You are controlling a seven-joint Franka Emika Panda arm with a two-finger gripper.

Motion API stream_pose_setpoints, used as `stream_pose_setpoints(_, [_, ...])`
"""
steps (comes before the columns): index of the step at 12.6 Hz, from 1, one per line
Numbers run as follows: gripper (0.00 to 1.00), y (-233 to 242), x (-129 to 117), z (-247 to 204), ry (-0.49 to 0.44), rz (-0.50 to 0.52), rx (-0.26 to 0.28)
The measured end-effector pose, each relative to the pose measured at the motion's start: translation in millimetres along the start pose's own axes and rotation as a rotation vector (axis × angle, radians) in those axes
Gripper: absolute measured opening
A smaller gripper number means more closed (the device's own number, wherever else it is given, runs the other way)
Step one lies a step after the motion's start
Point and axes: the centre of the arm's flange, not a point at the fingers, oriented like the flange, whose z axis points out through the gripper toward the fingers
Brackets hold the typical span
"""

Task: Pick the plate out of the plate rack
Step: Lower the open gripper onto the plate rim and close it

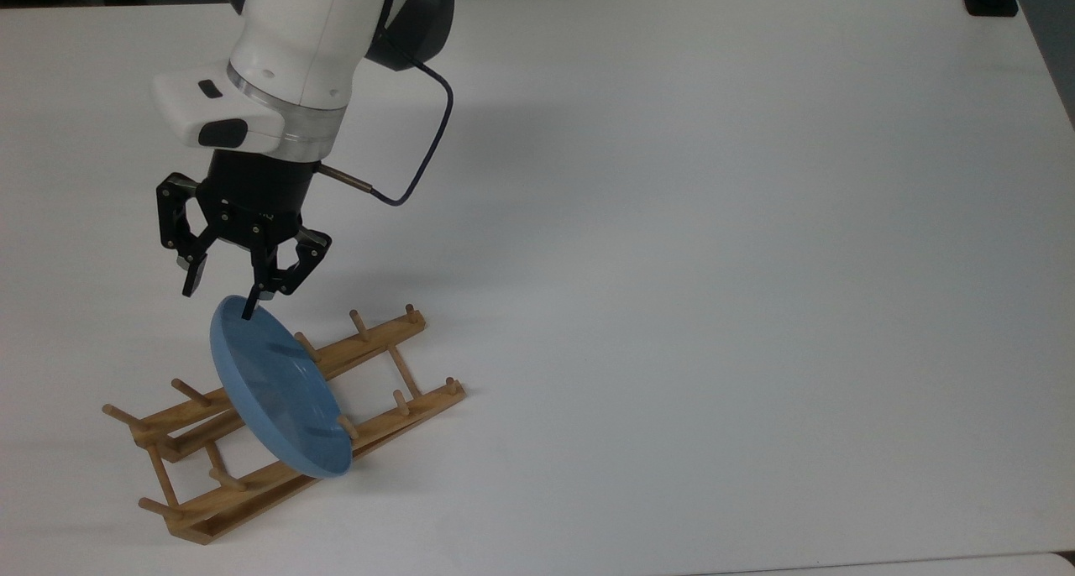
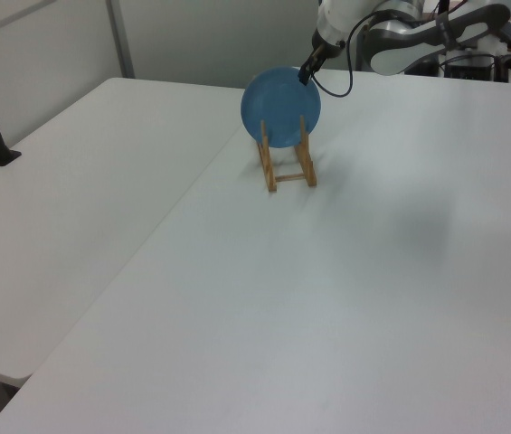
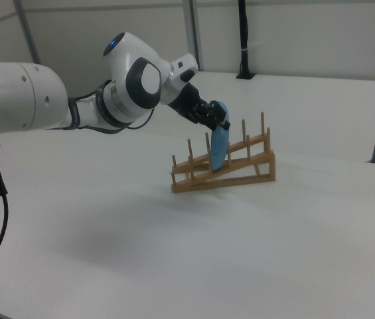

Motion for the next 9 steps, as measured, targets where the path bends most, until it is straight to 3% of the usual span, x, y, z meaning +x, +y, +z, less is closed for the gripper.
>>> stream_pose_setpoints(1, [0.53, -0.4, -0.3, 1.0, -0.001, 0.0, 0.0])
stream_pose_setpoints(2, [0.41, -0.1, 0.4, 0.5, 0.001, -0.001, -0.001])
stream_pose_setpoints(9, [0.22, -0.8, 0.4, 7.8, 0.006, -0.019, -0.015])
